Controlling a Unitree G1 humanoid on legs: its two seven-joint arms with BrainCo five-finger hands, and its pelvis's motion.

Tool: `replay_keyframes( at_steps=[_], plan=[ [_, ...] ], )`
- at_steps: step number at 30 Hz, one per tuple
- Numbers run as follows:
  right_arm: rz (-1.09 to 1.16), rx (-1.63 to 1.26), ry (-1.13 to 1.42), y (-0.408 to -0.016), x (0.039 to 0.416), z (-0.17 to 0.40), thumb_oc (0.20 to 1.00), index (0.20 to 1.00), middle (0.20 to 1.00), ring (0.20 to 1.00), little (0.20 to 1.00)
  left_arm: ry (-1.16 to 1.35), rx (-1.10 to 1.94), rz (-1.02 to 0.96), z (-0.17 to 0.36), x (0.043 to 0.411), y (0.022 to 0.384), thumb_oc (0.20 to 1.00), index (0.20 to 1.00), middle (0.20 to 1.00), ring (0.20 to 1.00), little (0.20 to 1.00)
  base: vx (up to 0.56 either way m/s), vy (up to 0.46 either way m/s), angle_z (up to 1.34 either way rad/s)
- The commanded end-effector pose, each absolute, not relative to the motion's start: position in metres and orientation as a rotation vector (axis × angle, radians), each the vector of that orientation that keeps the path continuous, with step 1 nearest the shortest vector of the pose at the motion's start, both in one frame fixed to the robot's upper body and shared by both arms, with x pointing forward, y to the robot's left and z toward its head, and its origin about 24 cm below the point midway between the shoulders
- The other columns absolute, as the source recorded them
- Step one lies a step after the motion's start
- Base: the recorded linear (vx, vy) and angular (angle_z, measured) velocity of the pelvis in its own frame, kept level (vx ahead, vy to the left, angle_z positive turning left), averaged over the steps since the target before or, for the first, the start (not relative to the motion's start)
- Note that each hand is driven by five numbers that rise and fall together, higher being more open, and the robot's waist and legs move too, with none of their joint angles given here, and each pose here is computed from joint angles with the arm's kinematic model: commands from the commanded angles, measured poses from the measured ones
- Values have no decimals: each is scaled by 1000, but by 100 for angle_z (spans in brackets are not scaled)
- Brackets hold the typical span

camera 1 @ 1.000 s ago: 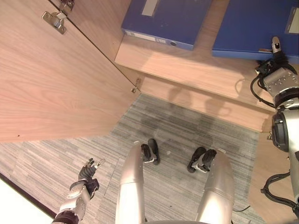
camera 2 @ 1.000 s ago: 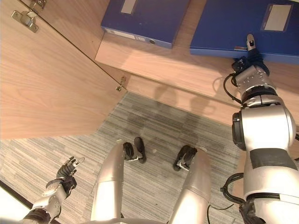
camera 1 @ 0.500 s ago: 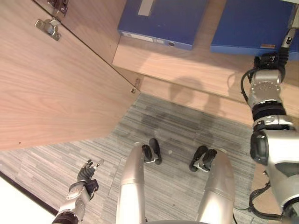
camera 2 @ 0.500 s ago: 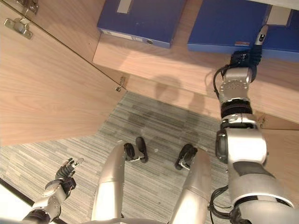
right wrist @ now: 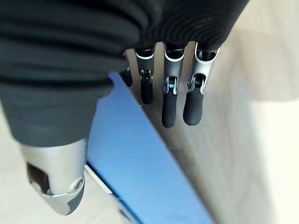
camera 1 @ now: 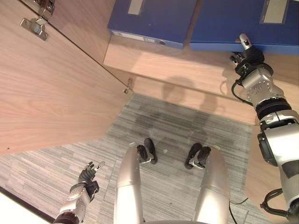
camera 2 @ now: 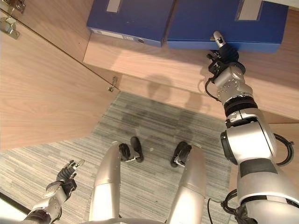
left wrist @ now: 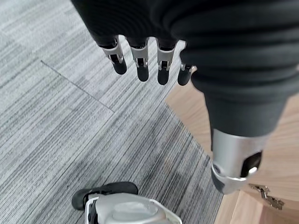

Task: Put the empty folder in the office cabinet

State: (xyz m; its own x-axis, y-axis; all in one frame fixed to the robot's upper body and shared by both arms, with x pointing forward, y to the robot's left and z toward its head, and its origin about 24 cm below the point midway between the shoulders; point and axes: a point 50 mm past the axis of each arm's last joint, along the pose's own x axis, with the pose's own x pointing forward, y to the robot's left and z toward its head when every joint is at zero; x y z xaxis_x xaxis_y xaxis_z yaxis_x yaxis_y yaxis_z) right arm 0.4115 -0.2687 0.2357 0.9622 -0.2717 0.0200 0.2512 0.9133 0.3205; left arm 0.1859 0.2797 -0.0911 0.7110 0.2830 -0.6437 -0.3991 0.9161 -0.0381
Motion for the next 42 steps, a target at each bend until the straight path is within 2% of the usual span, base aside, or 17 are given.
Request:
replay_keyframes(
  at_steps=[1, 5, 12, 13, 14, 16, 19, 20, 23, 26, 34, 38, 42],
  plan=[
    [-205, 150, 102, -256, 415, 214, 1000, 1000, 1000, 1000, 1000, 688, -100, 442, -82, 182, 312, 1000, 1000, 1000, 1000, 1000, -21, -10, -6],
    [-135, -40, 278, -256, 408, 167, 1000, 1000, 1000, 1000, 1000, 698, -75, 451, -80, 188, 318, 1000, 1000, 1000, 1000, 1000, -11, -9, -3],
    [-98, -220, 340, -268, 403, 163, 1000, 1000, 1000, 1000, 1000, 701, -79, 453, -80, 188, 321, 1000, 1000, 1000, 1000, 1000, 0, 0, 0],
    [-85, -302, 343, -271, 403, 168, 1000, 1000, 1000, 1000, 1000, 708, -78, 454, -81, 186, 322, 1000, 1000, 1000, 1000, 1000, 0, 0, 0],
    [-59, -546, 352, -277, 403, 183, 1000, 1000, 1000, 1000, 1000, 714, -81, 451, -83, 184, 321, 1000, 1000, 1000, 1000, 1000, 0, 0, 0],
    [-35, -814, 355, -283, 402, 201, 1000, 1000, 1000, 1000, 1000, 715, -96, 451, -84, 180, 320, 1000, 1000, 1000, 1000, 1000, 0, 0, 0],
    [95, -1211, 272, -267, 399, 231, 1000, 1000, 1000, 1000, 1000, 720, -111, 446, -89, 169, 317, 1000, 1000, 1000, 1000, 1000, 2, 1, 1],
    [212, -1421, 170, -249, 389, 248, 1000, 1000, 1000, 1000, 1000, 725, -119, 447, -92, 162, 315, 1000, 1000, 1000, 1000, 1000, 0, 0, 0],
    [294, -1596, 163, -254, 371, 255, 1000, 1000, 1000, 1000, 1000, 727, -120, 455, -94, 156, 316, 1000, 1000, 1000, 1000, 1000, 0, 0, 0],
    [361, -1855, 108, -233, 359, 257, 1000, 1000, 1000, 1000, 1000, 713, -133, 486, -92, 160, 316, 1000, 1000, 1000, 1000, 1000, 0, 0, 0],
    [797, -1766, 135, -198, 317, 198, 1000, 1000, 1000, 1000, 1000, 726, -71, 434, -89, 166, 312, 1000, 1000, 1000, 1000, 1000, -7, -2, -6],
    [859, -1663, 62, -181, 313, 191, 1000, 1000, 1000, 1000, 1000, 718, -77, 442, -88, 171, 313, 1000, 1000, 1000, 1000, 1000, -24, 11, 0],
    [973, -1688, -21, -157, 302, 178, 1000, 1000, 1000, 1000, 1000, 725, -21, 431, -85, 179, 317, 1000, 1000, 1000, 1000, 1000, -54, 12, -9]
  ],
)
